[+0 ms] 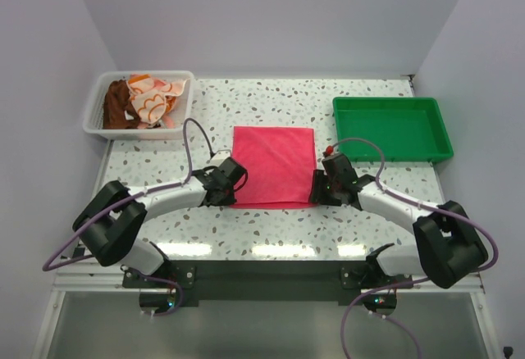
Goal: Fold and stack the towels
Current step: Fold the towel
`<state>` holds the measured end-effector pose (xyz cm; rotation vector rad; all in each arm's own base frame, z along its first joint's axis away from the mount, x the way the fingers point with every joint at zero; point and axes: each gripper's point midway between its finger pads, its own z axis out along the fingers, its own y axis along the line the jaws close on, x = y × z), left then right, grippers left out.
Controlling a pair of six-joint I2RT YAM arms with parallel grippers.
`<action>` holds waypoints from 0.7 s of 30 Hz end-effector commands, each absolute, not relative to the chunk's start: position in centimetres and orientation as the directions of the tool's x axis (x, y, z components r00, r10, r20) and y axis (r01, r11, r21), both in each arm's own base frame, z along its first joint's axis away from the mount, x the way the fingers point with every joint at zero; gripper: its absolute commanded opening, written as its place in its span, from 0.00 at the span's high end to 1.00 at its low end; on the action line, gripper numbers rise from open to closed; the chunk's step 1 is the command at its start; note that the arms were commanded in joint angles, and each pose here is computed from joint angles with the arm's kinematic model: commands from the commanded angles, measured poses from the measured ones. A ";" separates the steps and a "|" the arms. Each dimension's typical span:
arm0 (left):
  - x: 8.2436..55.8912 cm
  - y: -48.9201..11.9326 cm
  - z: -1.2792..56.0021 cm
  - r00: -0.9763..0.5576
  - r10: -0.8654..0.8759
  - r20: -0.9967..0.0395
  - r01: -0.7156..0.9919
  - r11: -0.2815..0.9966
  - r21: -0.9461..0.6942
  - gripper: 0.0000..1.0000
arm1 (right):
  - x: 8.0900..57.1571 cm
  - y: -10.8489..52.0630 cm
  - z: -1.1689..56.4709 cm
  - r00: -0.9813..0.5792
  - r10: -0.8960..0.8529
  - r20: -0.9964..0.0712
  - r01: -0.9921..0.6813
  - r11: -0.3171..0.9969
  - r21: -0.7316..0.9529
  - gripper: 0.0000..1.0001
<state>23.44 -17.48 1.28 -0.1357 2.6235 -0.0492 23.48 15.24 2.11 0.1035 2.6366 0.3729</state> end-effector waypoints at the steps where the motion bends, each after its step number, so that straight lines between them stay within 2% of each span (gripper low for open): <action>1: 19.4 -14.1 -1.8 -0.936 -0.031 -0.351 -0.071 0.992 0.100 0.75 | 23.6 14.7 2.1 -0.871 0.147 -0.469 0.020 0.964 0.265 0.52; 6: 19.1 -14.1 -2.2 -0.941 -0.028 -0.337 -0.066 0.993 0.101 0.76 | 22.8 12.9 1.2 -0.884 0.135 -0.447 0.062 0.983 0.174 0.63; 15: 19.6 -15.1 -1.7 -0.933 -0.033 -0.359 -0.053 0.998 0.047 0.79 | 23.7 14.1 2.8 -0.870 0.160 -0.466 0.054 0.971 0.233 0.65; 21: 19.7 -15.5 -1.6 -0.931 -0.032 -0.363 -0.044 0.999 0.023 0.81 | 24.9 14.9 3.7 -0.857 0.180 -0.483 0.057 0.964 0.258 0.61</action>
